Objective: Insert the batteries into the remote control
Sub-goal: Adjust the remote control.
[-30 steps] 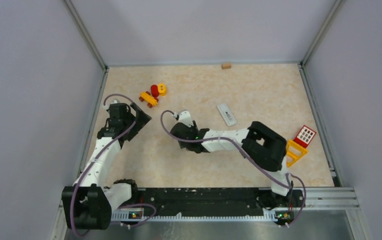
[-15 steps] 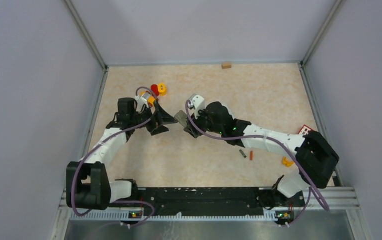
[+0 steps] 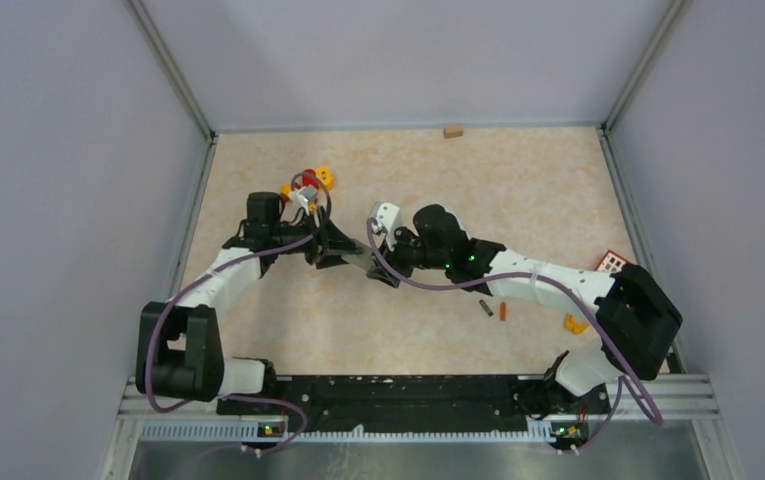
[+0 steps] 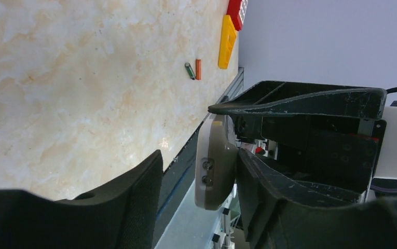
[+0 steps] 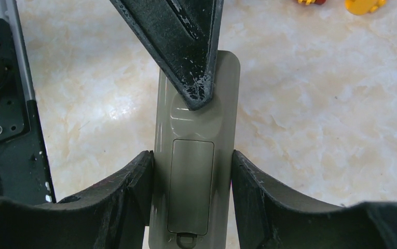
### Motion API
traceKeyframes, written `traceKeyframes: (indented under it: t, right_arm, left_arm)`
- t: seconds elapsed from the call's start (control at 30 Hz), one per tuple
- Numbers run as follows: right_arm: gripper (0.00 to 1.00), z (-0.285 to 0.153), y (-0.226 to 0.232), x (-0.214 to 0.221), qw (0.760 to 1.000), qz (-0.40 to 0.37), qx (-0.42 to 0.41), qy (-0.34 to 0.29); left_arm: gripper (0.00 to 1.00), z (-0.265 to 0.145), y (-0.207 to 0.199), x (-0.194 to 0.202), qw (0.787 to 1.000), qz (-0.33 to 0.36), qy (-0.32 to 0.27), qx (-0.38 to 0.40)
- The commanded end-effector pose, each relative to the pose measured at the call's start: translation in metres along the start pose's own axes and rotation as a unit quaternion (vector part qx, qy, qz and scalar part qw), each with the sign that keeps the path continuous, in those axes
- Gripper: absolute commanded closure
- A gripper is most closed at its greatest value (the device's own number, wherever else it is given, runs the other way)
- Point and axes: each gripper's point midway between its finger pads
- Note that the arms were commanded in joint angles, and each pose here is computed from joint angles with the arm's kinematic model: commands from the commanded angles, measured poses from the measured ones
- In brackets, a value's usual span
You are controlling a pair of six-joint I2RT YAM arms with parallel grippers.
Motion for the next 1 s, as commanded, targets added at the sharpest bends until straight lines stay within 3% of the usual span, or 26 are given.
traceKeyframes:
  t: [0.0,0.2,0.3,0.37,0.43,0.47,0.6,0.7,0.8,0.83,0.97]
  right_arm:
    - [0.69,-0.003,0.016,-0.023,0.999,-0.027,-0.042,-0.021]
    - [0.69,-0.002,0.015,-0.021,0.999,-0.029,-0.041,-0.015]
    - [0.65,0.001,0.009,-0.018,1.0,-0.01,-0.022,-0.013]
    - [0.53,0.002,-0.001,-0.014,1.0,0.012,0.007,-0.003]
    - [0.29,-0.001,-0.015,-0.008,0.998,0.049,0.043,0.003]
    - [0.22,-0.005,-0.02,-0.004,0.996,0.074,0.053,0.004]
    - [0.16,-0.028,-0.032,-0.001,0.978,0.19,0.087,-0.03]
    - [0.24,-0.046,-0.045,0.004,0.941,0.31,0.12,-0.058]
    - [0.4,-0.052,-0.061,0.033,0.871,0.454,0.182,-0.047]
    - [0.42,-0.052,-0.062,0.048,0.84,0.505,0.197,-0.035]
    - [0.44,-0.036,-0.049,0.071,0.793,0.587,0.16,-0.023]
  left_arm:
    - [0.49,0.008,-0.011,0.001,0.999,0.027,0.021,0.029]
    - [0.7,0.014,-0.013,0.01,0.998,0.026,0.038,0.036]
    - [1.0,0.018,-0.015,0.013,0.998,0.029,0.044,0.04]
    - [1.0,0.02,-0.014,0.013,0.998,0.036,0.041,0.037]
    - [1.0,0.023,-0.011,0.01,0.998,0.047,0.026,0.028]
    - [1.0,0.024,-0.011,0.007,0.998,0.057,0.012,0.028]
    - [1.0,0.028,-0.002,-0.006,0.996,0.077,-0.054,0.012]
    - [1.0,0.035,0.006,-0.01,0.992,0.1,-0.082,-0.011]
    - [1.0,0.047,0.008,-0.008,0.989,0.112,-0.091,-0.022]
    - [1.0,0.051,0.009,-0.007,0.989,0.116,-0.093,-0.024]
    - [1.0,0.062,0.03,0.001,0.987,0.107,-0.104,-0.064]
Point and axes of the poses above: each gripper's point midway between its finger pads, its own z axis out along the fingers, its own y axis along the line the jaws close on, x = y × z, and after that the axes turned 11 degrees about z, right-handed
